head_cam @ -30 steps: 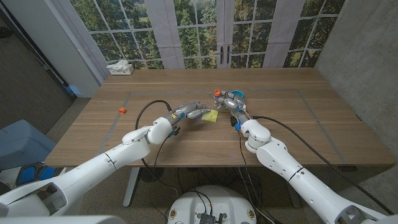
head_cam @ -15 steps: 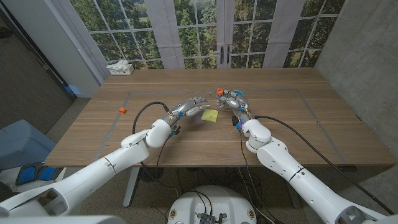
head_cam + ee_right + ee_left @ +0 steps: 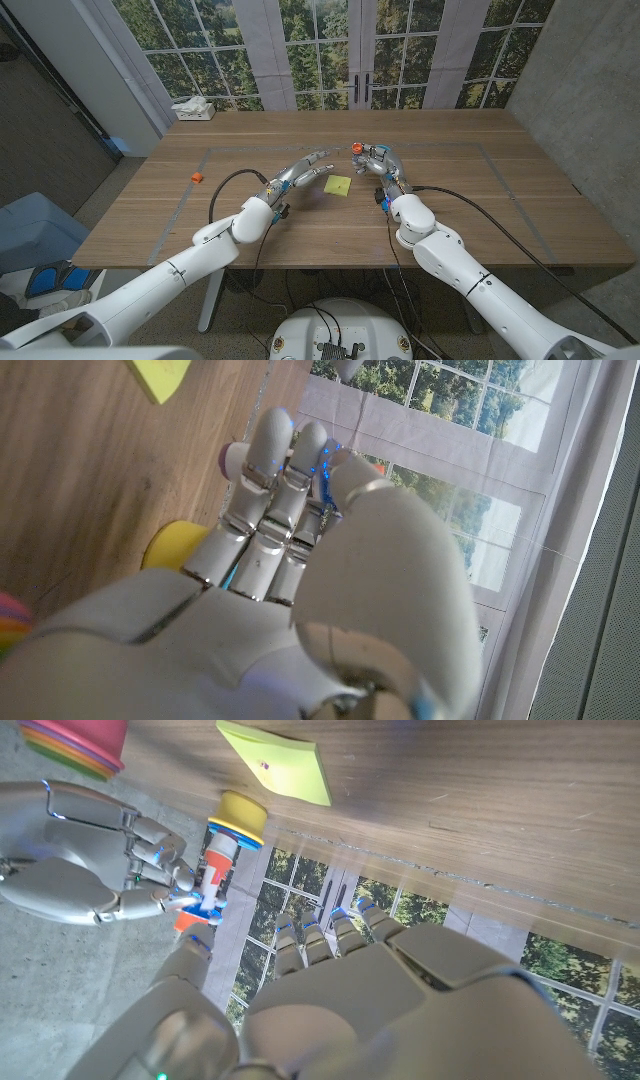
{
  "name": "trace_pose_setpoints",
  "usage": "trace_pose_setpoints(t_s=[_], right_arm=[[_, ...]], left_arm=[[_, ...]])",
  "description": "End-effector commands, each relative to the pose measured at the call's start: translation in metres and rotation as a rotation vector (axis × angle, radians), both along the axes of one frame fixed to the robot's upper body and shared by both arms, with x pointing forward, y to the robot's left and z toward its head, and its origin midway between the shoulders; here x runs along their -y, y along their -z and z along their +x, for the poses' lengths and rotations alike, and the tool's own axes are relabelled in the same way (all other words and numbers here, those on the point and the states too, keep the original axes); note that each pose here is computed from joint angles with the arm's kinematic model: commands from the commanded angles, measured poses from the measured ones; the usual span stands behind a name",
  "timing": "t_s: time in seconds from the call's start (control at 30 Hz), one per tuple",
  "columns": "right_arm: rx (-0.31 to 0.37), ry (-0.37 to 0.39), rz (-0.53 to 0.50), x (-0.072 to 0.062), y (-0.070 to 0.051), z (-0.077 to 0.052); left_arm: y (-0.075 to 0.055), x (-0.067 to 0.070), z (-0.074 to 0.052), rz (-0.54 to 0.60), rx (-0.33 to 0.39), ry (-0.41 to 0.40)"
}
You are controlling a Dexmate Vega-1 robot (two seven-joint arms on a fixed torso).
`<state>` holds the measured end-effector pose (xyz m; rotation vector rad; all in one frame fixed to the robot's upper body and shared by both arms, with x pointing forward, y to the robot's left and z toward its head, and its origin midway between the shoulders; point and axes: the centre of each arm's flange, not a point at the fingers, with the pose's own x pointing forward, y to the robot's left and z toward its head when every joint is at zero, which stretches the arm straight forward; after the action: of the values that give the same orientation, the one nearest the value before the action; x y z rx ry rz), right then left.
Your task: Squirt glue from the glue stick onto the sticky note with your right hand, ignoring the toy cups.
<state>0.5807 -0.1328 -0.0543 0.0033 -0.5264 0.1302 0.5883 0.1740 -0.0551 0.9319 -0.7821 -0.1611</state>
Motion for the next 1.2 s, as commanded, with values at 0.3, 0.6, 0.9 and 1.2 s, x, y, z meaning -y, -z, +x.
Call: trace_pose_setpoints(t_s=[0.3, 0.6, 0.9, 1.2], right_arm=[[0.027, 0.127, -0.162, 0.006, 0.009, -0.022], [0.029, 0.158, -0.235, 0.008, 0.013, -0.03], [0.071, 0.195, -0.35, 0.008, 0.011, -0.039], [0.08, 0.202, -0.447, 0.006, 0.012, -0.044]], left_arm=[[0.002, -0.015, -0.002, -0.124, 0.006, 0.031], [0.002, -0.019, -0.004, -0.152, 0.01, 0.033], [0.001, -0.024, -0.005, -0.185, 0.016, 0.04], [0.002, -0.031, -0.006, -0.249, -0.005, 0.077]])
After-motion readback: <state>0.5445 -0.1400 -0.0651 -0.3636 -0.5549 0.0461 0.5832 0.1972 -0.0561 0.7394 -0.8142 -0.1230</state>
